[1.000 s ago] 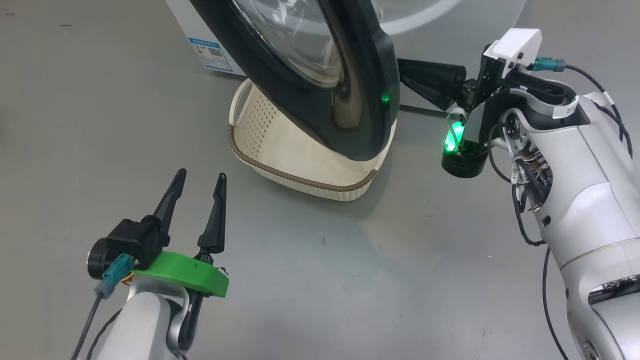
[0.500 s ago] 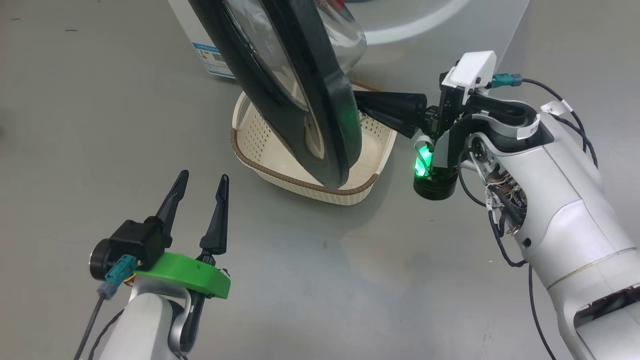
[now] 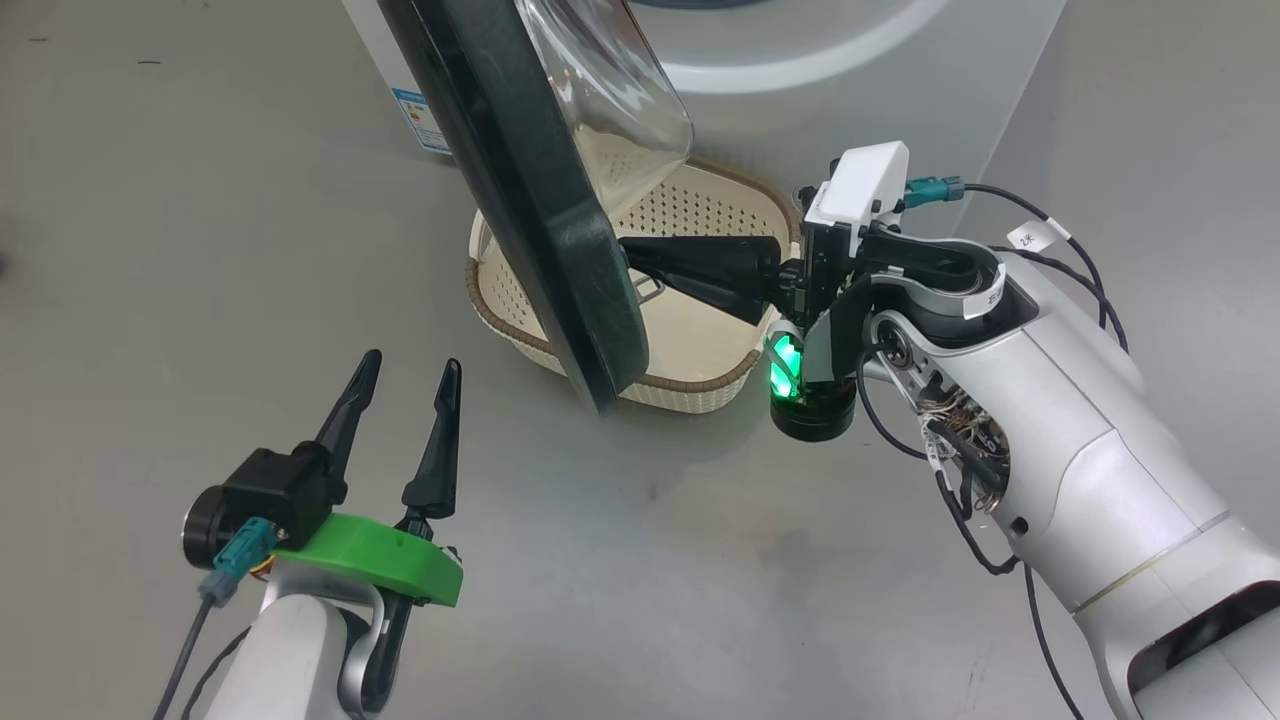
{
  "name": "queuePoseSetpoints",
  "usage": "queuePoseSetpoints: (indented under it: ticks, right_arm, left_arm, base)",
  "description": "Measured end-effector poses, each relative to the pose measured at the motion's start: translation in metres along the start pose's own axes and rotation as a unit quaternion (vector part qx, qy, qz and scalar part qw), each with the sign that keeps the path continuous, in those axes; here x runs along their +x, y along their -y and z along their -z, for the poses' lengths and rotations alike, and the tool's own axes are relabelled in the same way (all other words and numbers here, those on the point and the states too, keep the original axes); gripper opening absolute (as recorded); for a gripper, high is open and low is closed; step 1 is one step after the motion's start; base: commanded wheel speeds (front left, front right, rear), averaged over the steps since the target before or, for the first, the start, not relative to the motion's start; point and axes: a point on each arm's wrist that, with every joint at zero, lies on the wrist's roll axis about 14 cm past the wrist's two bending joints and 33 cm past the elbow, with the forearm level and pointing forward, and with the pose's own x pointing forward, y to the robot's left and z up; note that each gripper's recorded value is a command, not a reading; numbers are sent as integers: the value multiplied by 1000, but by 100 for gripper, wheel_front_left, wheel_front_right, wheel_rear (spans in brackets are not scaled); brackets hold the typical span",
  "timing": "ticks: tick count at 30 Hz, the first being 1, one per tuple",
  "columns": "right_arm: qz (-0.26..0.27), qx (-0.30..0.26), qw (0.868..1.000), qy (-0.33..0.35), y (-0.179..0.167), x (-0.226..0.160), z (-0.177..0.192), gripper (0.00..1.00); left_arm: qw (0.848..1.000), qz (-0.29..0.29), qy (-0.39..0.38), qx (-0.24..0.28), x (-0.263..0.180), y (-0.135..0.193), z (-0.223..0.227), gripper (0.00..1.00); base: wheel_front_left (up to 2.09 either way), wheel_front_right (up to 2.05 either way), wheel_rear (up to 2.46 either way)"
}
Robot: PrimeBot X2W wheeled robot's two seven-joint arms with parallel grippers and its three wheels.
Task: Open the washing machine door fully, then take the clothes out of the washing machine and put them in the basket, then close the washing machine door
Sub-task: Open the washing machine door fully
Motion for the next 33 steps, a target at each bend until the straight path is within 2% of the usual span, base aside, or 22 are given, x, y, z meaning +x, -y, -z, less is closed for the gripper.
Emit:
queuePoseSetpoints:
  ticks: [15,21,25,28,31,33]
  right_arm:
    - [8,9,1000,-8,7,13,18,0]
    - [1,13,1000,13,1,11,16,0]
    - [8,3,999,38,2,7,11,0]
    - [15,-25,997,76,2,0,2,0]
    - [-3,-38,991,127,-5,-16,-12,0]
    - [18,-81,984,155,-1,-30,-20,0]
  left_arm:
    - [1000,5,-3,0,-1,4,2,100]
    - [1000,-1,4,-1,-1,1,-3,100]
    - [1000,0,10,1,-2,2,-6,100]
    - [1000,-2,12,4,-5,2,-7,100]
    - [1000,2,15,5,-7,4,-9,100]
    - [1000,8,19,9,-8,8,-12,100]
  base:
    - [0,0,0]
    - [0,0,0]
    - [0,0,0]
    - [0,0,0]
    - [0,0,0]
    - [0,0,0]
